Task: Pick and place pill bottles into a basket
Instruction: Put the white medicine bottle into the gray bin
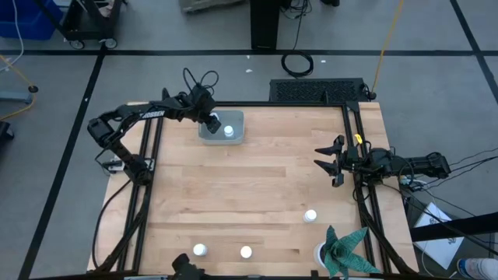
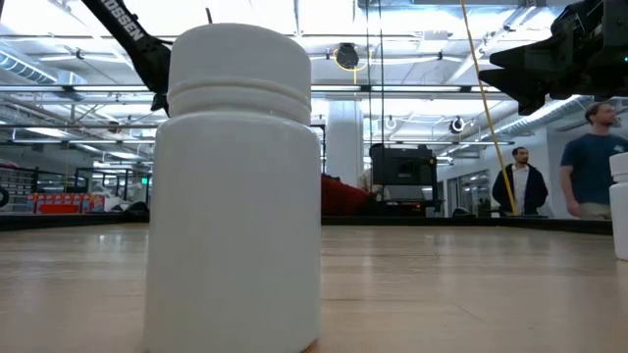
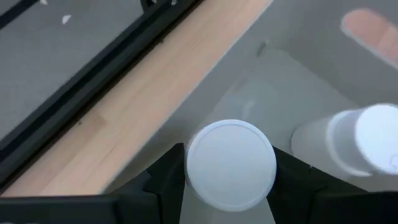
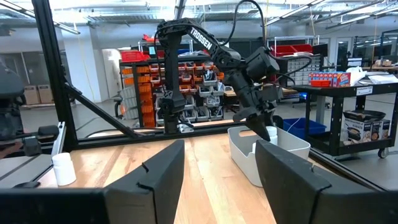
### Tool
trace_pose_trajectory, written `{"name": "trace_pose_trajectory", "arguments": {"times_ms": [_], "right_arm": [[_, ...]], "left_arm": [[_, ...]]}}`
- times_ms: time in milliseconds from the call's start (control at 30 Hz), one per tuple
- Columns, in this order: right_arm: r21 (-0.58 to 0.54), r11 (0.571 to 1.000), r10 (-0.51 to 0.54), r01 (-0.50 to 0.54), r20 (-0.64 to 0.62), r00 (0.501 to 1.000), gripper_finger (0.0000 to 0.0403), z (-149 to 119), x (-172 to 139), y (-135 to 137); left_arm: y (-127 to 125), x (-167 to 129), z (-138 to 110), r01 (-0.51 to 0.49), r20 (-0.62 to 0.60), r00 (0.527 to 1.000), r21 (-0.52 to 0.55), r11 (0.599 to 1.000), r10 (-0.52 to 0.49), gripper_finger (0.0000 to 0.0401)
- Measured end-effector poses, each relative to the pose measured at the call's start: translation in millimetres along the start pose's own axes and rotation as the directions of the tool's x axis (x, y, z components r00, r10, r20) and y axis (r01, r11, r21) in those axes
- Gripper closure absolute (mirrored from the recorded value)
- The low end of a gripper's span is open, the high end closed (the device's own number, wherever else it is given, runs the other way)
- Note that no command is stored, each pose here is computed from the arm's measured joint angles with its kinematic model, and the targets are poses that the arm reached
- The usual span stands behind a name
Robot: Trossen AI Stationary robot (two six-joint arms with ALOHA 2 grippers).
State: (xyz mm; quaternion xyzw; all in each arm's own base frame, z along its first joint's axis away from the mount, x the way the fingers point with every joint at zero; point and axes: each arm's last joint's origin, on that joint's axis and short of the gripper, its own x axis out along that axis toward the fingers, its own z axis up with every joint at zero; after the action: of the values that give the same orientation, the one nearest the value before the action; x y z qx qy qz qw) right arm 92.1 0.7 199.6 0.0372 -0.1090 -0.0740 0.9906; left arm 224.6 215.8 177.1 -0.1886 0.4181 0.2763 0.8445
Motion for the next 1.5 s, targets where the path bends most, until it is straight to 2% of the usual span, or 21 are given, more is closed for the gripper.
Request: {"name": "trace_pose_trajectory", "arguments": {"times_ms": [233, 533, 833, 1167, 1367, 1500], "right_arm": [[0.000, 1.000, 0.000, 0.000, 0.000, 1.000, 0.0211, 0, 0, 0], [0.000, 1.000, 0.000, 0.000, 0.000, 1.000, 0.0211, 0, 0, 0], [0.000, 1.000, 0.000, 0.000, 0.000, 1.000, 0.0211, 0, 0, 0], [0.000, 1.000, 0.000, 0.000, 0.000, 1.000, 0.0211, 0, 0, 0], [0.000, 1.000, 0.000, 0.000, 0.000, 1.000, 0.0211, 0, 0, 0], [0.000, 1.000, 0.000, 0.000, 0.000, 1.000, 0.0211, 0, 0, 0]], "left_arm": [[1, 0, 0, 0.002, 0.002, 1.000, -0.009, 1.000, -0.002, 0.0195], [-1, 0, -1, 0.025, -0.007, 1.000, -0.002, 1.000, -0.025, 0.0220], [-1, 3, -5, 0.055, -0.043, 0.998, 0.002, 0.998, -0.055, 0.0182], [-1, 3, -4, 0.032, -0.039, 0.999, -0.004, 0.999, -0.032, 0.0201], [-3, -1, -7, 0.057, -0.069, 0.996, 0.012, 0.998, -0.056, 0.0179], [-5, -11, -4, 0.059, -0.044, 0.997, 0.015, 0.998, -0.058, 0.0169]]}}
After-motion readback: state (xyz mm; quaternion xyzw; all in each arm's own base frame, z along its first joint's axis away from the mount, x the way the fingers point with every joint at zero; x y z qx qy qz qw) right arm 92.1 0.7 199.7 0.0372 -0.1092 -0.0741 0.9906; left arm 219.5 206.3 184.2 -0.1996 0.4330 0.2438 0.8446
